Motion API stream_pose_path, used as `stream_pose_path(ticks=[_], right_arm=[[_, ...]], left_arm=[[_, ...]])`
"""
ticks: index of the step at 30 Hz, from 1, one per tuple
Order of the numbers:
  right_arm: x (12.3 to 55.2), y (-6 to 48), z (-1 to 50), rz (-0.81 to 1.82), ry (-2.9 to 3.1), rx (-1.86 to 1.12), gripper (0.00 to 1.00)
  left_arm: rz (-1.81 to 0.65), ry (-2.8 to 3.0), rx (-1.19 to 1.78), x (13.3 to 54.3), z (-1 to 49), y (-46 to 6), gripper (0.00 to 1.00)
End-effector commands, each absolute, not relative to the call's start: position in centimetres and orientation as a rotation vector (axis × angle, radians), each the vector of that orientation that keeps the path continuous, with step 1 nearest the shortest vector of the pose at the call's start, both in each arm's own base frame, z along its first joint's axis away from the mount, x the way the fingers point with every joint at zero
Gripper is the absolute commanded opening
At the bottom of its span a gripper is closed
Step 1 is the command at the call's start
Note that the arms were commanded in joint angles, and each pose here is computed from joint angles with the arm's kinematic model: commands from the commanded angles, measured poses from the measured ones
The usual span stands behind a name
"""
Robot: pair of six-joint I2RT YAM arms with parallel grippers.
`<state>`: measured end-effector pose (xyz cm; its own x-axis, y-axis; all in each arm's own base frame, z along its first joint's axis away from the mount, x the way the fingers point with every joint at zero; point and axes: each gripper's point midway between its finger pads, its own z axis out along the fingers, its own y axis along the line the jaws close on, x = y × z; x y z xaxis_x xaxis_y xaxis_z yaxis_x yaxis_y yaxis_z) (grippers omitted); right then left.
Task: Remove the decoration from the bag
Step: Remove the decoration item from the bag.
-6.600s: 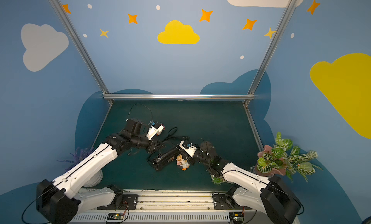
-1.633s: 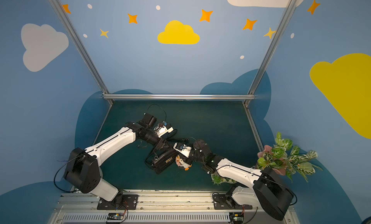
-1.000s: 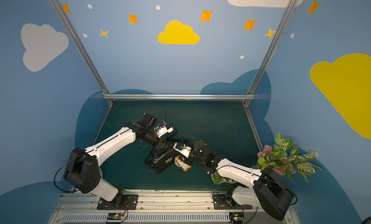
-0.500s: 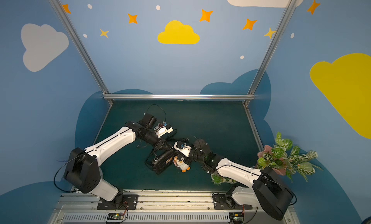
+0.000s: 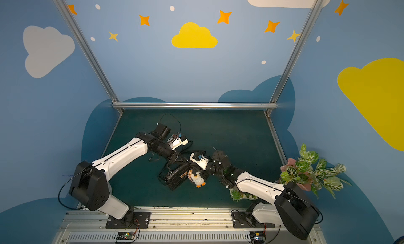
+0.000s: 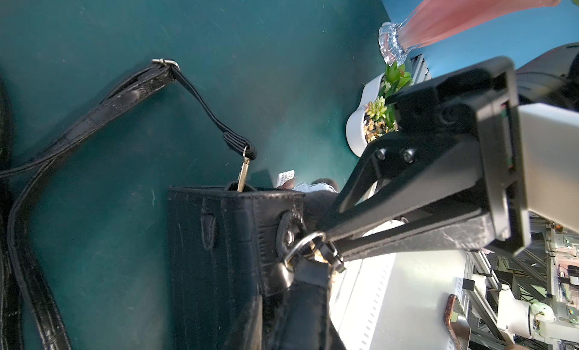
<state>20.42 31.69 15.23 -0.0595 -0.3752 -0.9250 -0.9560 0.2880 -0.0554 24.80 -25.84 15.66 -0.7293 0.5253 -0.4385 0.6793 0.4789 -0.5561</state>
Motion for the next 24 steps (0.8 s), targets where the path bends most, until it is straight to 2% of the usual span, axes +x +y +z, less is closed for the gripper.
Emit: stream_pose_path(ticks=[1,24], right_arm=[[20.9,32.8,17.8,0.822,1.54,-1.22,0.15],[21.1,33.0,19.8,0.825,1.474,-1.199,0.15]], left_arm=[[-1.104,2.516,1.056,24.1,16.4,-25.7,0.29],[-1.108,2.51,1.055,24.1,16.5,-25.8,0.29]])
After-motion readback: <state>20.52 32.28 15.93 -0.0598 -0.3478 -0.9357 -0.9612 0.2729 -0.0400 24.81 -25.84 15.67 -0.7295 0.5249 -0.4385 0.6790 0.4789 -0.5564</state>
